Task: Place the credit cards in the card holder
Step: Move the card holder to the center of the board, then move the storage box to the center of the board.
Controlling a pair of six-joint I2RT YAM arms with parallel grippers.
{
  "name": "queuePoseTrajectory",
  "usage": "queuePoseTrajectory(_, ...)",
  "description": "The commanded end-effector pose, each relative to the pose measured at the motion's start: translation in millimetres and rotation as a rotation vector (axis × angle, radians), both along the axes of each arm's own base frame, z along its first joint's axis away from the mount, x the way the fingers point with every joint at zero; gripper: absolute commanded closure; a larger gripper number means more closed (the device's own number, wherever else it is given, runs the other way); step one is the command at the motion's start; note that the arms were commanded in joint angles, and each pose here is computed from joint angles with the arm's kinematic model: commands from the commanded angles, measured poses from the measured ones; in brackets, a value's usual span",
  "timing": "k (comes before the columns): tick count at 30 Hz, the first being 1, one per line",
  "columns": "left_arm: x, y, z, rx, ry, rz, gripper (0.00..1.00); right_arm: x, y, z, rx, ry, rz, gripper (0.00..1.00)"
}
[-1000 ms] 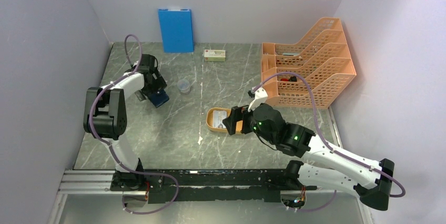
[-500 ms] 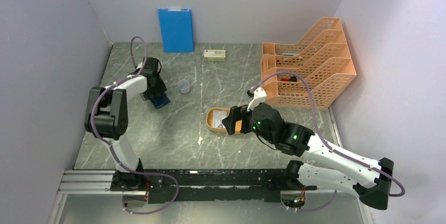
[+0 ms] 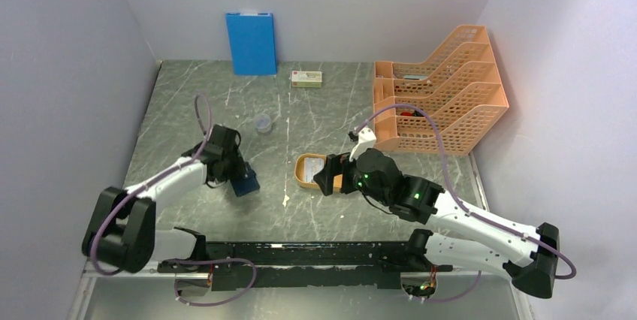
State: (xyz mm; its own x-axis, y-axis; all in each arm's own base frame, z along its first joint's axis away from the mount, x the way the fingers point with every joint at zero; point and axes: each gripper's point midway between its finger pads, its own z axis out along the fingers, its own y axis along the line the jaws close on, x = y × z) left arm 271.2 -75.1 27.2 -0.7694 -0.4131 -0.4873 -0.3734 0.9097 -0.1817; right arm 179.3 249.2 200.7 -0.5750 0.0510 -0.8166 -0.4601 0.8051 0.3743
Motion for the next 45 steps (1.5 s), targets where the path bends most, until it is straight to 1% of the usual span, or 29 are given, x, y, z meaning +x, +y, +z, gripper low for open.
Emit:
queuePoseTrajectory(1,-61.7,-26.1,-16.5,-0.066,0.098,-0.055,0.43,-6.8,12.3,-11.6,0.024,0.051,0.043,0.05)
queuePoseTrajectory(4,-86.6,-43.9,-20.2,-0.109,0.098,-0.089,0.41,-11.3,21.3,-19.8,0.028,0.084,0.077,0.07)
queuePoseTrajectory(7,-100.7,-56.1,-17.4,-0.141,0.091,-0.108,0.38,-19.6,33.2,-27.9,0.038,0.123,0.123,0.13)
queuePoseTrajectory(13,-95.7,-53.3,16.5,-0.126,0.000,-0.124,0.23,-35.7,54.5,-51.6,-0.047,0.154,0.143,0.28)
queuePoseTrajectory(14,-93.6,-51.8,23.6,-0.121,-0.018,-0.127,0.22,-37.9,57.4,-57.2,-0.053,0.164,0.147,0.31)
queuePoseTrajectory(17,-88.7,-52.8,40.1,-0.132,-0.062,-0.133,0.22,-41.4,58.4,-84.2,-0.084,0.224,0.119,0.37)
queuePoseTrajectory(20,-89.5,-55.0,45.0,-0.157,-0.081,-0.139,0.24,-39.6,54.9,-108.9,-0.094,0.273,0.051,0.43)
queuePoseTrajectory(24,-91.9,-58.9,44.5,-0.191,-0.094,-0.153,0.25,-25.9,42.0,-140.7,-0.177,0.272,-0.062,0.52)
queuePoseTrajectory(27,-92.3,-59.6,44.2,-0.196,-0.098,-0.160,0.25,-18.3,33.8,-159.8,-0.241,0.272,-0.116,0.57)
queuePoseTrajectory(33,-91.7,-58.4,44.1,-0.190,-0.098,-0.154,0.25,-1.8,15.3,-185.5,-0.298,0.291,-0.194,0.63)
queuePoseTrajectory(36,-91.1,-56.7,43.6,-0.187,-0.105,-0.142,0.25,10.0,7.5,-195.6,-0.293,0.315,-0.215,0.65)
queuePoseTrajectory(45,-95.8,-58.3,41.2,-0.240,-0.118,-0.118,0.25,48.5,1.4,-208.4,-0.280,0.337,-0.268,0.66)
